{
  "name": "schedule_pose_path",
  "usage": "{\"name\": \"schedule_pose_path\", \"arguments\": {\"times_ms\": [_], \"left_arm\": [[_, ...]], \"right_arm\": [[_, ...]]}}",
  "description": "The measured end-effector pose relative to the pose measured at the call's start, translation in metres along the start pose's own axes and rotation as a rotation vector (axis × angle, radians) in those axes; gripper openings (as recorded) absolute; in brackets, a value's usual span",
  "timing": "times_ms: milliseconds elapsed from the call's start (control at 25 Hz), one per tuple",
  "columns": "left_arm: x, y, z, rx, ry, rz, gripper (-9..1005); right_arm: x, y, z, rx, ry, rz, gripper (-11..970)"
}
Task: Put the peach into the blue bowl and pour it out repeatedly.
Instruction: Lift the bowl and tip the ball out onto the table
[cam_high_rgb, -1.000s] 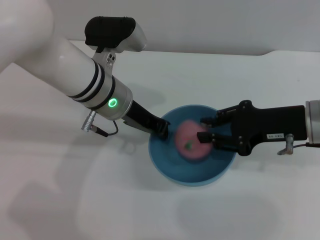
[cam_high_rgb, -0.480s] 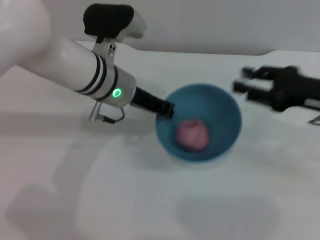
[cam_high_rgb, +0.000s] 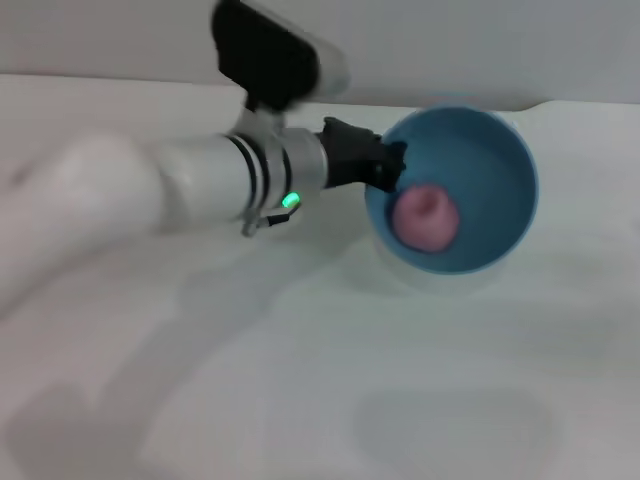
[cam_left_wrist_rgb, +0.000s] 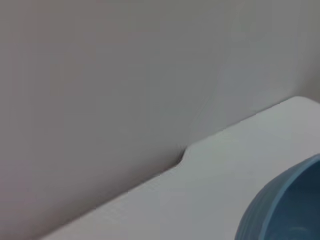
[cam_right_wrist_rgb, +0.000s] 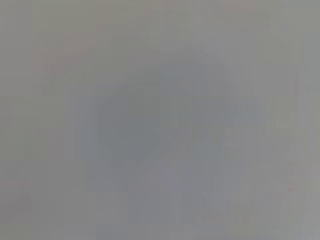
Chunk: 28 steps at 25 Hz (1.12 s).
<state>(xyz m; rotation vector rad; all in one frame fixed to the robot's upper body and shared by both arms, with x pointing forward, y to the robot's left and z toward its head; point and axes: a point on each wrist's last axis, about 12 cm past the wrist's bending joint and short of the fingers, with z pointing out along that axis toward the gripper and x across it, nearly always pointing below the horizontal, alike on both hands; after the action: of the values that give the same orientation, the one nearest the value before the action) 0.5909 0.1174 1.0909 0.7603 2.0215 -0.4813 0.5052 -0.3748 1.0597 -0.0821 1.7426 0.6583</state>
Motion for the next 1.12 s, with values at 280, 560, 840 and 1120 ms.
{"name": "schedule_pose_path", "arguments": {"times_ms": [280, 560, 840, 1120], "left_arm": [[0.013, -0.022, 0.004, -0.165, -0.180, 0.222, 0], [0.044, -0.041, -0.011, -0.382, -0.371, 0.626, 0], [0.053, -0.045, -0.020, -0.483, -0.370, 0.866, -1], [0.055, -0.040, -0.019, -0.492, -0.347, 0.861, -1]], "right_arm": [[0.009, -0.017, -0.032, 0.139, -0.067, 0.065, 473], [0.014, -0.017, -0.029, 0.151, -0.059, 0.089, 469], [0.016, -0.016, -0.027, 0.149, -0.057, 0.098, 465], [0.020, -0.012, -0.023, 0.131, -0.054, 0.116, 461]]}}
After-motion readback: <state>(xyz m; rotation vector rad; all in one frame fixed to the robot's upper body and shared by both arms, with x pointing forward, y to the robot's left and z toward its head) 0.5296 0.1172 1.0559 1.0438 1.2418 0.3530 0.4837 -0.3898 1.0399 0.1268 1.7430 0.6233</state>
